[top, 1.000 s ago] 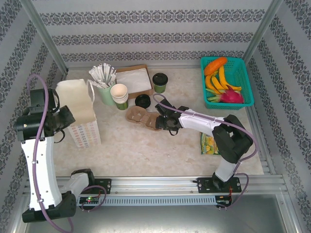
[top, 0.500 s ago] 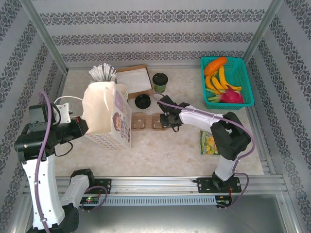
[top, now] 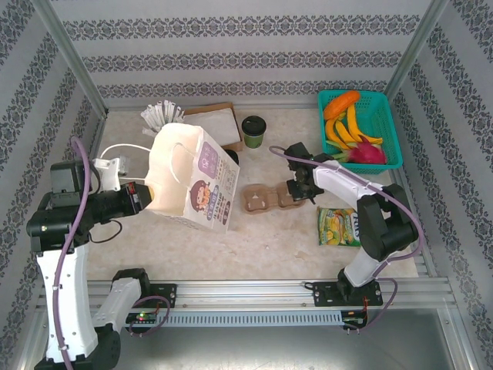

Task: Pack the takeout coffee

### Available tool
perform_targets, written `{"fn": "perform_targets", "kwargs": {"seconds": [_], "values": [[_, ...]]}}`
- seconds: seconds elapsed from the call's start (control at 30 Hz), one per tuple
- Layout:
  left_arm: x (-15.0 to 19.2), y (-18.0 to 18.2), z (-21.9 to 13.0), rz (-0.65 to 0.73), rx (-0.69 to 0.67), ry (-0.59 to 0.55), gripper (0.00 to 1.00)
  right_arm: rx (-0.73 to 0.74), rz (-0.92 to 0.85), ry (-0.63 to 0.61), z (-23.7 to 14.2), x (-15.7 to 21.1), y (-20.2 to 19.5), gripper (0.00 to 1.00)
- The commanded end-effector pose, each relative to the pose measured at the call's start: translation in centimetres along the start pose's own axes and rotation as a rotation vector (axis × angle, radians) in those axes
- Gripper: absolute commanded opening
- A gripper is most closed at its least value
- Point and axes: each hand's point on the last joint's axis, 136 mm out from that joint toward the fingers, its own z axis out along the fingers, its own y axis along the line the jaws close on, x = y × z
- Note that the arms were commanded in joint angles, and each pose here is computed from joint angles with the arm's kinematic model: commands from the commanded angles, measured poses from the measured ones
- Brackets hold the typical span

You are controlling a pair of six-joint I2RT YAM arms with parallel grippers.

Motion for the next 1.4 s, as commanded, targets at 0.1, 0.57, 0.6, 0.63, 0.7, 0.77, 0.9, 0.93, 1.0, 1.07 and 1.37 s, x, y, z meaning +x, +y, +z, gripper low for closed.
{"fn": "perform_targets", "kwargs": {"seconds": [0.1, 0.57, 0.6, 0.63, 0.7, 0.77, 0.9, 0.93, 1.0, 1.07, 1.37], "values": [[-0.4, -0.2, 2.9, 0.145, -0.028, 0.084, 0.00, 0.066, -0.177, 0.082, -0.2, 0.7, -2.8, 0.17], [0.4, -1.9, 8.5, 0.556, -0.053, 0.321, 0.00, 0.018, -0.184, 0.013, 0.6, -0.5, -4.3, 0.20], [0.2, -1.8, 8.5, 0.580, -0.064, 0.334, 0.00, 0.012, -0.183, 0.004, 0.5, -0.7, -4.3, 0.20], [0.1, -1.7, 8.5, 0.598, -0.071, 0.345, 0.00, 0.008, -0.186, -0.004, 0.5, -0.8, -4.4, 0.21], [-0.2, -1.7, 8.1, 0.643, -0.076, 0.354, 0.00, 0.009, -0.201, -0.016, 0.5, -1.1, -4.6, 0.21], [-0.3, -1.9, 7.6, 0.676, -0.073, 0.341, 0.00, 0.014, -0.192, -0.019, 0.8, -1.2, -5.3, 0.21], [0.1, -1.6, 6.9, 0.681, -0.089, 0.335, 0.00, 0.003, -0.181, -0.038, 0.9, -1.9, -6.2, 0.21], [0.4, -1.4, 7.0, 0.674, -0.086, 0.354, 0.00, -0.020, -0.189, -0.053, 0.7, -2.2, -5.9, 0.21], [1.1, -1.5, 7.5, 0.662, -0.060, 0.392, 0.00, -0.077, -0.217, -0.090, 0.5, -2.8, -4.9, 0.23], [1.4, -1.9, 8.1, 0.662, -0.023, 0.405, 0.00, -0.123, -0.231, -0.120, 0.2, -3.5, -4.1, 0.27], [1.0, -2.7, 11.0, 0.645, 0.048, 0.453, 0.00, 0.034, -0.083, -0.192, -2.6, -5.3, -5.8, 0.63]]}}
